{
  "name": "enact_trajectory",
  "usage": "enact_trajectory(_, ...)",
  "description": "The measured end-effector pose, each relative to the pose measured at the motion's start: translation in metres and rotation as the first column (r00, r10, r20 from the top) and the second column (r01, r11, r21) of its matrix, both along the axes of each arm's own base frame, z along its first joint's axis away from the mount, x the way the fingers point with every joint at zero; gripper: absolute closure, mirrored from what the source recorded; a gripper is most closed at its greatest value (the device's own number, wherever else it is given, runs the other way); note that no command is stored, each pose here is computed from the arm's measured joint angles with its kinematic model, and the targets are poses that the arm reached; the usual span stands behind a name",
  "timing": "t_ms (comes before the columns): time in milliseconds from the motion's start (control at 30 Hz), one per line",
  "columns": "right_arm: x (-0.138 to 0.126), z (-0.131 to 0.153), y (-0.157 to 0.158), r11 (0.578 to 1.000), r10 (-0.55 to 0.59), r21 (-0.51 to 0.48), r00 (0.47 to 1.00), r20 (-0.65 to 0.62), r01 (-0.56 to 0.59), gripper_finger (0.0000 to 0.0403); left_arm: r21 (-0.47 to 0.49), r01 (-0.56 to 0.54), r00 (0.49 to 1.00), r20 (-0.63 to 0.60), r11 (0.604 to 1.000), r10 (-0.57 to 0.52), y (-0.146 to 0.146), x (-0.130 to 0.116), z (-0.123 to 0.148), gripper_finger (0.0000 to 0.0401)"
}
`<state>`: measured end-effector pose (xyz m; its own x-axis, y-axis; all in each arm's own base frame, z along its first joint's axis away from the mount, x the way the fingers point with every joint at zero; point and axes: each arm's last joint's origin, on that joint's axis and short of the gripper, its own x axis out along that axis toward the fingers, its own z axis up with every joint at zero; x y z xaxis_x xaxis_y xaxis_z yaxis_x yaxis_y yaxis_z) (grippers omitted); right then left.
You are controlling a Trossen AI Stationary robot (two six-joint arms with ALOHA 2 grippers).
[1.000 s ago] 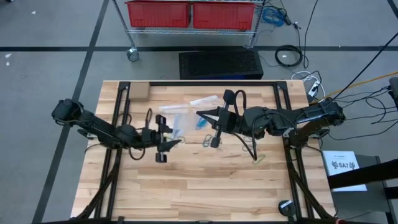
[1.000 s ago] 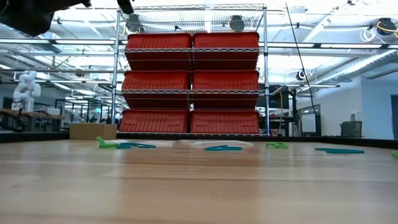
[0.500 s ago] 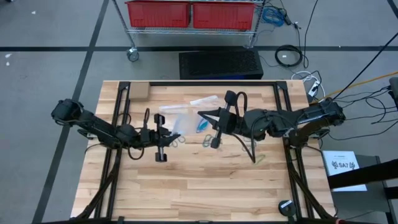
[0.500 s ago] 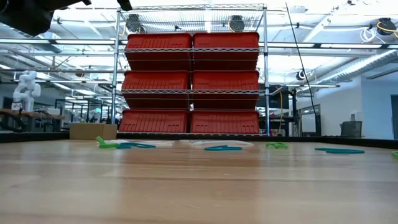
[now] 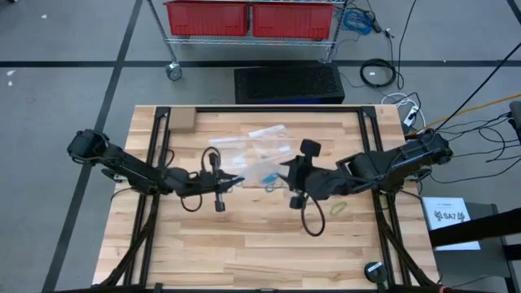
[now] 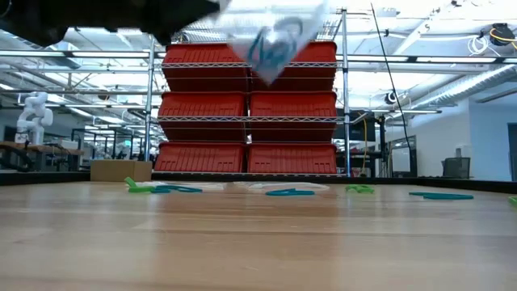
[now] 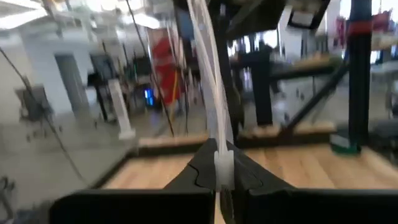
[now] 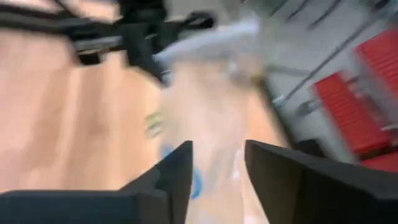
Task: Sort rubber bands
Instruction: Close the transparent zip bag
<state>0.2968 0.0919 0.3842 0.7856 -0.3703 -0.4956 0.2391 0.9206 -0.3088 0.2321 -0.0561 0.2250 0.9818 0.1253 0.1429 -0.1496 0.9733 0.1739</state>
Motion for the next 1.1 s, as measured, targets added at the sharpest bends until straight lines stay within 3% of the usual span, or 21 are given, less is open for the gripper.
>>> enact_trajectory(133, -0.002, -0.006, 0.002, 0.983, 0.083, 0.17, 0.994, -0.063, -0.072, 0.0233, 0.0, -0.017, 0.988, -0.154, 1.0, 0.016, 0.0, 0.002, -0.014, 0.0392)
enact_trajectory(233, 0.0, -0.005, 0.0, 0.966, 0.12, 0.237, 0.991, -0.052, -0.104, 0.022, 0.008, -0.019, 0.966, -0.258, 1.0, 0.02, -0.001, 0.006, -0.018, 0.0392)
enact_trajectory(467, 0.028, -0.029, -0.014, 0.968, 0.191, 0.196, 0.97, -0.15, -0.16, 0.0234, 0.053, -0.013, 0.926, -0.377, 0.999, 0.032, -0.004, 0.015, -0.009, 0.0392)
enact_trajectory(833, 0.072, -0.068, -0.044, 0.94, 0.227, 0.301, 0.954, -0.197, -0.162, 0.0242, 0.078, -0.006, 0.888, -0.458, 0.997, 0.041, -0.005, 0.019, -0.003, 0.0392)
enact_trajectory(967, 0.081, -0.078, -0.047, 0.94, 0.239, 0.295, 0.949, -0.206, -0.173, 0.0279, 0.075, -0.009, 0.885, -0.464, 0.997, 0.043, -0.005, 0.019, -0.004, 0.0393)
enact_trajectory(1100, 0.089, -0.088, -0.045, 0.943, 0.26, 0.267, 0.939, -0.223, -0.198, 0.0372, 0.072, -0.012, 0.884, -0.465, 0.997, 0.044, -0.003, 0.019, -0.004, 0.0393)
